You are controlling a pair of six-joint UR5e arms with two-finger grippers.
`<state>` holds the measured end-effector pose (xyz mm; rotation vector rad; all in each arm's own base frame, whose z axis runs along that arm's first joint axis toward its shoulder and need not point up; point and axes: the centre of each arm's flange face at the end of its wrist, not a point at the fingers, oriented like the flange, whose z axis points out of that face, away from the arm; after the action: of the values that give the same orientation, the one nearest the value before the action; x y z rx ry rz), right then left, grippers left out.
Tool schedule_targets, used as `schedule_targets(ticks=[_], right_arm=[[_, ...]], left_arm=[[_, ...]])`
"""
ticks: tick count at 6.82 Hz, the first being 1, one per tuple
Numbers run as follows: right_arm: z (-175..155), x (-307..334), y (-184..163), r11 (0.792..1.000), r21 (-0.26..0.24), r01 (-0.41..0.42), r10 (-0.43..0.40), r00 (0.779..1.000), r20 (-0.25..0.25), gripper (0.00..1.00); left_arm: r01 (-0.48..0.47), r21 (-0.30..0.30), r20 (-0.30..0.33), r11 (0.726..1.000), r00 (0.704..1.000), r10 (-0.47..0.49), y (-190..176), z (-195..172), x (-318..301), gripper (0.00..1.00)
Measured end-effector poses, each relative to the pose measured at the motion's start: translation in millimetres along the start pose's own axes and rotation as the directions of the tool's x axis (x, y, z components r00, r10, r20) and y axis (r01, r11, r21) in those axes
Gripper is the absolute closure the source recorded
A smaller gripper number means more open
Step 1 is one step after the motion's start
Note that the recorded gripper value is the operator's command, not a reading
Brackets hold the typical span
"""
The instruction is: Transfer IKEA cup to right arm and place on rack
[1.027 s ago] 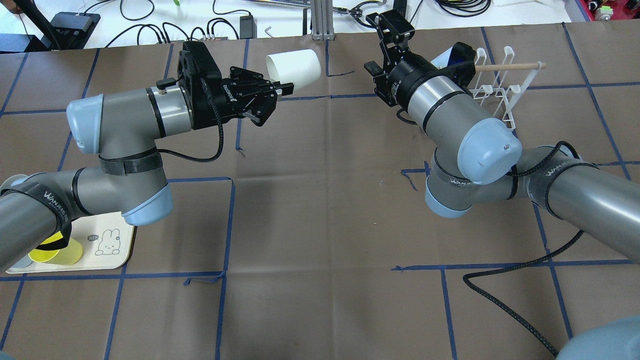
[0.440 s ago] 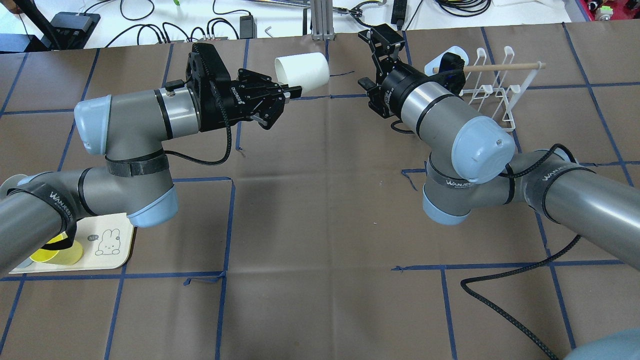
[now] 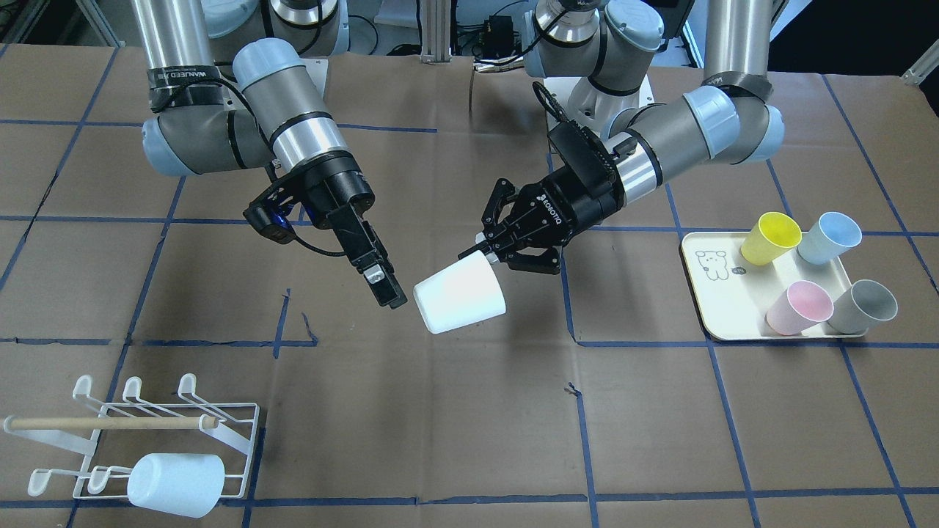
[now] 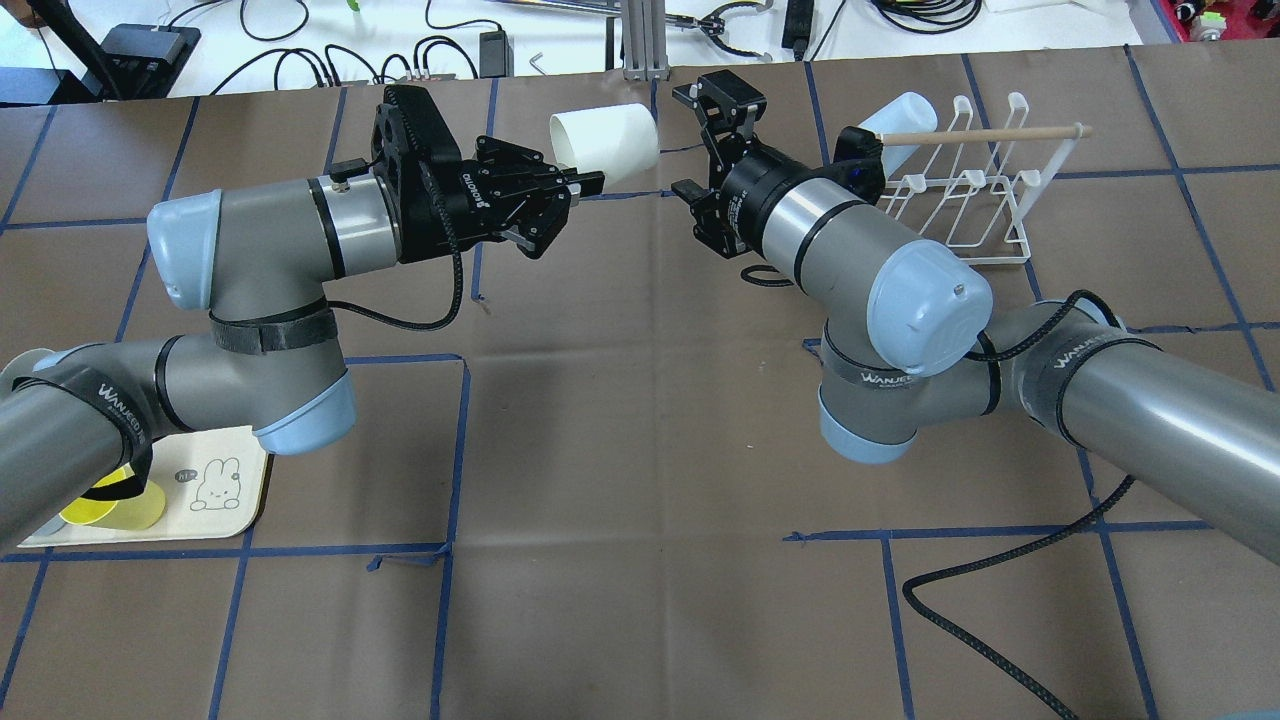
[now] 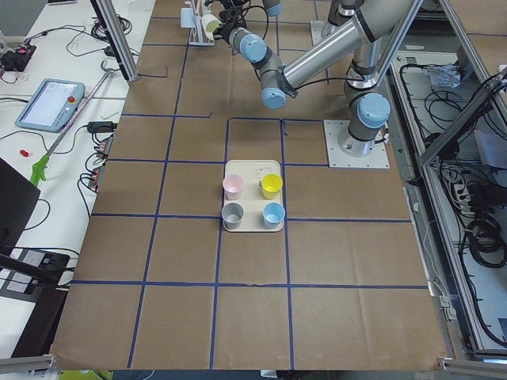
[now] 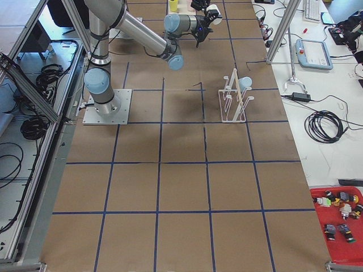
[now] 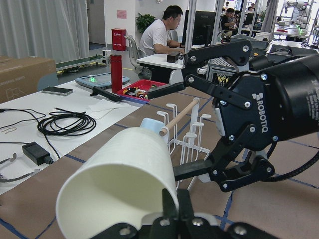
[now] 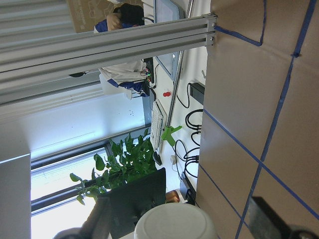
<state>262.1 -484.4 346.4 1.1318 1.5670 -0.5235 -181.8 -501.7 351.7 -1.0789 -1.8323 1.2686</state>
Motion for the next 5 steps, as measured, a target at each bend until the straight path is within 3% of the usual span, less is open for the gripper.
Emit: schedule_targets(ticks=[5], right_arm=[[6.9, -1.6, 21.2, 0.999, -0.040, -0.001, 0.001, 1.000, 0.000, 0.04]], left_arm=[[0.000, 0.000, 0.001, 1.000, 1.000, 0.000, -0.3, -0.1, -0.1, 0.99]])
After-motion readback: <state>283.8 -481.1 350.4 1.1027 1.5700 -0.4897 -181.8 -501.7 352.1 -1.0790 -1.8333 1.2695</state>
